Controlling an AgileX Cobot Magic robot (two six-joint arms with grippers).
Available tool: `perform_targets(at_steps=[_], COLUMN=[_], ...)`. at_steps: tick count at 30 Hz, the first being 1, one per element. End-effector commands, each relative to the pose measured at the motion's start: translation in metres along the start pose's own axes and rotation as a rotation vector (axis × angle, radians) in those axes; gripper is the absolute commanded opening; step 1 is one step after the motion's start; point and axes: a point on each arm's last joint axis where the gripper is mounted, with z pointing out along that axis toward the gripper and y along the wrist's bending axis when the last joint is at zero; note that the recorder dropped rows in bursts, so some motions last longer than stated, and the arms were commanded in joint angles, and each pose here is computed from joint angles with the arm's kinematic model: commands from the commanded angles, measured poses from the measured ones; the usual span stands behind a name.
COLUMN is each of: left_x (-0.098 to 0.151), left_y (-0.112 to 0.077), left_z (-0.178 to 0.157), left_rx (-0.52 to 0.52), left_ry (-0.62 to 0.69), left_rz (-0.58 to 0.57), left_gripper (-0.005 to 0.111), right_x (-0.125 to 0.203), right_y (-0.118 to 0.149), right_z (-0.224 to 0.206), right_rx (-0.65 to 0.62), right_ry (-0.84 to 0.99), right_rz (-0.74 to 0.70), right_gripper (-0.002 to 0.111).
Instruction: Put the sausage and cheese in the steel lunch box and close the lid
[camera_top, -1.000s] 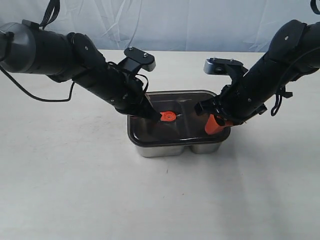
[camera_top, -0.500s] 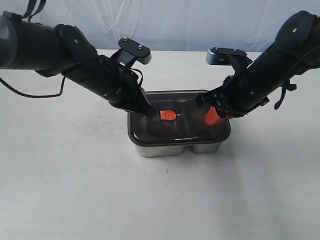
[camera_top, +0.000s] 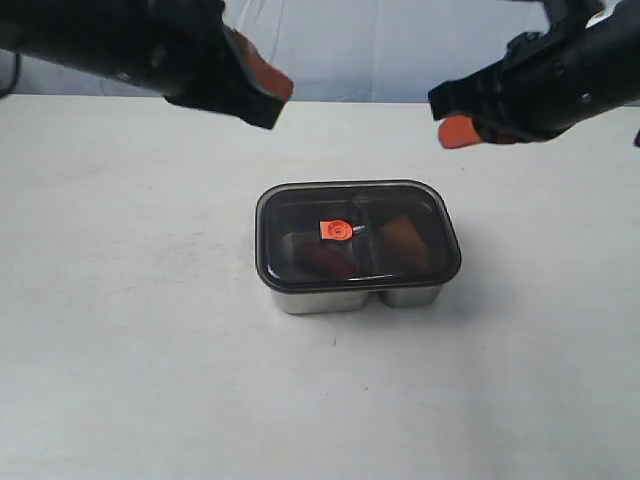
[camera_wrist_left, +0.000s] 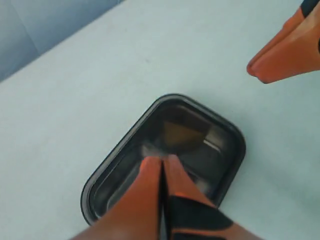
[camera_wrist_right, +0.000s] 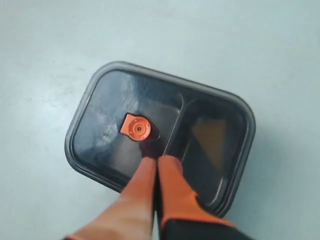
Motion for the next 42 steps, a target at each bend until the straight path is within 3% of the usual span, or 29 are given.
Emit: perform_targets(at_steps=[1, 7, 13, 16, 19, 22, 25, 27, 32, 38, 42], left_x=[-0.016, 0.002, 0.059, 0.086, 0.113, 0.134, 0.155, 0.173, 0.188, 0.221, 0.224], left_y=[-0.027, -0.060, -0.084, -0.086, -0.081, -0.068, -0.058, -0.053, -0.050, -0.047, -0.048], left_z=[-0.073, -0.151, -0.194, -0.202, -0.211, -0.209, -0.193, -0.175, -0.153, -0.127, -0.125], left_rx=[-0.003, 0.000, -0.011, -0.066, -0.201, -0.365, -0.465, -0.468, -0.456, -0.392, -0.373], left_ry=[-0.169, -0.328, -0.369, -0.365, -0.362, -0.368, -0.357, -0.322, -0.413, -0.393, -0.418], left_rz=[0.008, -0.014, -0.056, -0.067, -0.051, -0.032, 0.040, 0.045, 0.082, -0.120, -0.167], left_gripper=[0.000, 0.000, 0.000, 0.000, 0.000, 0.000, 0.000, 0.000, 0.000, 0.000, 0.000], right_x=[0.005, 0.047, 0.109, 0.136, 0.153, 0.159, 0.160, 0.165, 0.180, 0.199, 0.201], right_y=[0.014, 0.027, 0.028, 0.027, 0.024, 0.020, 0.013, 0.006, -0.011, -0.023, -0.024], right_z=[-0.056, -0.114, -0.136, -0.134, -0.128, -0.117, -0.105, -0.093, -0.062, -0.035, -0.034], right_rx=[0.078, 0.147, 0.202, 0.204, 0.208, 0.205, 0.215, 0.242, 0.302, 0.322, 0.321], right_ry=[-0.111, -0.207, -0.276, -0.281, -0.316, -0.372, -0.444, -0.468, -0.539, -0.606, -0.616], right_rz=[-0.032, -0.022, 0.019, 0.028, 0.027, 0.038, 0.055, 0.041, -0.018, -0.005, 0.015], right_gripper=[0.002, 0.002, 0.002, 0.000, -0.001, -0.001, -0.001, -0.001, -0.001, -0.001, -0.001])
